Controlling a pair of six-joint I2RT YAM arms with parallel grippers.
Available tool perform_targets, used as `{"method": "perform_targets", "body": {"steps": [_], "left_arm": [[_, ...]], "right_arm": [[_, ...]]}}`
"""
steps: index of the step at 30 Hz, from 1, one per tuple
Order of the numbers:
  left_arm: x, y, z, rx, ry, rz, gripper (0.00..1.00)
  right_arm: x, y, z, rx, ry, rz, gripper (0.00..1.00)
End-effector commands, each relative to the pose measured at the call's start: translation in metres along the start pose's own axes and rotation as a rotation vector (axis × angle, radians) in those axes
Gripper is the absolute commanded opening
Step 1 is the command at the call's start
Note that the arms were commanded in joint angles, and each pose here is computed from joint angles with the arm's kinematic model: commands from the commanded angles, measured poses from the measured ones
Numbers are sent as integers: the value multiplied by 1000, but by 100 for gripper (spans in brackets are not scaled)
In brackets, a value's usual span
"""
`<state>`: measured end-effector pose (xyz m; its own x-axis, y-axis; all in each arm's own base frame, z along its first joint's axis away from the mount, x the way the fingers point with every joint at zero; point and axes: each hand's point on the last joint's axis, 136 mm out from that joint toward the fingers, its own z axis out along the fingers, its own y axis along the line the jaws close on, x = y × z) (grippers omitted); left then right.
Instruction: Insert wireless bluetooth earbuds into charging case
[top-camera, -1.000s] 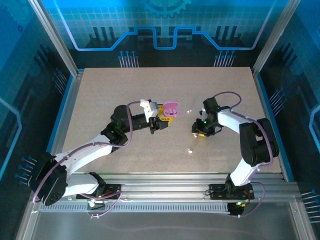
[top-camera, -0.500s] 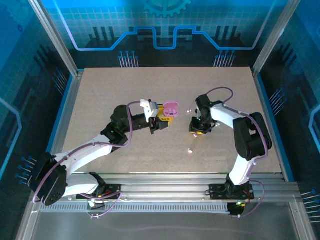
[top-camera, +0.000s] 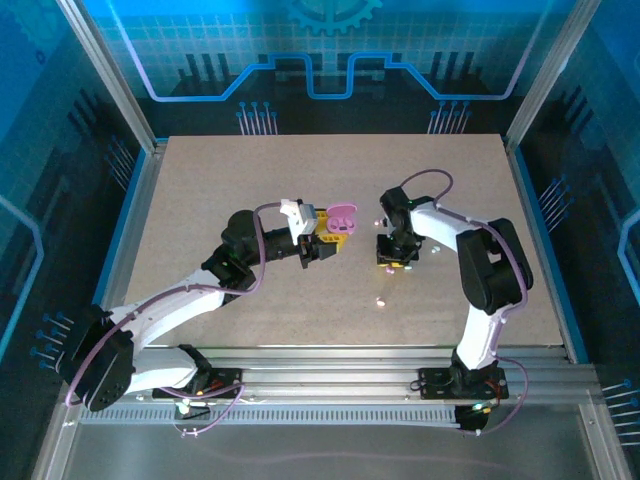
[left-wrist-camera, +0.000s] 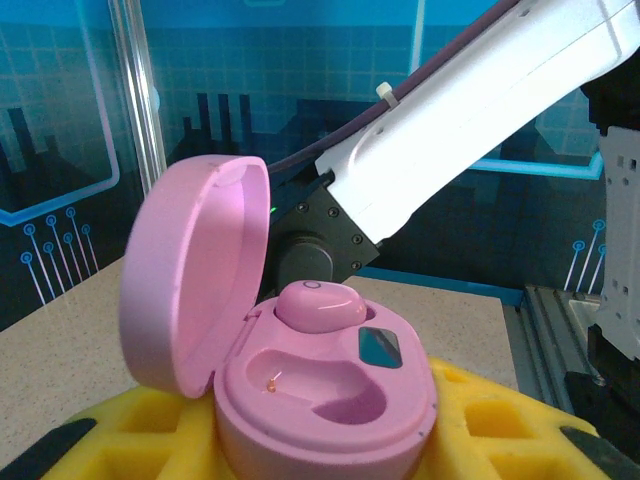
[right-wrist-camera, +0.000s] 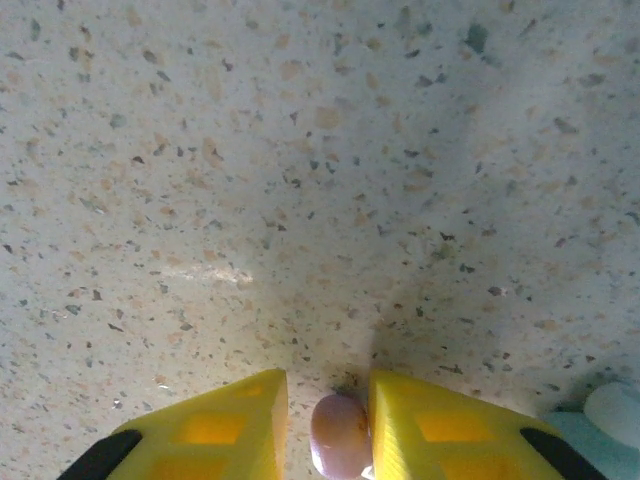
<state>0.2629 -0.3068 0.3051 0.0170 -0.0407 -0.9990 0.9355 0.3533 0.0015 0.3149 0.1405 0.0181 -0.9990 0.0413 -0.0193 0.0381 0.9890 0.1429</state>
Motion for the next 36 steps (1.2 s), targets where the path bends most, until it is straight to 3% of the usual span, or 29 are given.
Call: {"method": "perform_targets", "body": {"steps": [1, 10, 36], "left_arm": [[-7, -3, -4, -7, -24, 44, 36], [-7, -3, -5, -9, -23, 44, 37], [-6, -2, -5, -9, -22, 40, 37]], "right_arm": [[7, -2, 3, 51, 50, -38, 28], [10, -2, 7, 76, 77, -70, 21], [21, -5, 5, 131, 152, -125, 26]]}}
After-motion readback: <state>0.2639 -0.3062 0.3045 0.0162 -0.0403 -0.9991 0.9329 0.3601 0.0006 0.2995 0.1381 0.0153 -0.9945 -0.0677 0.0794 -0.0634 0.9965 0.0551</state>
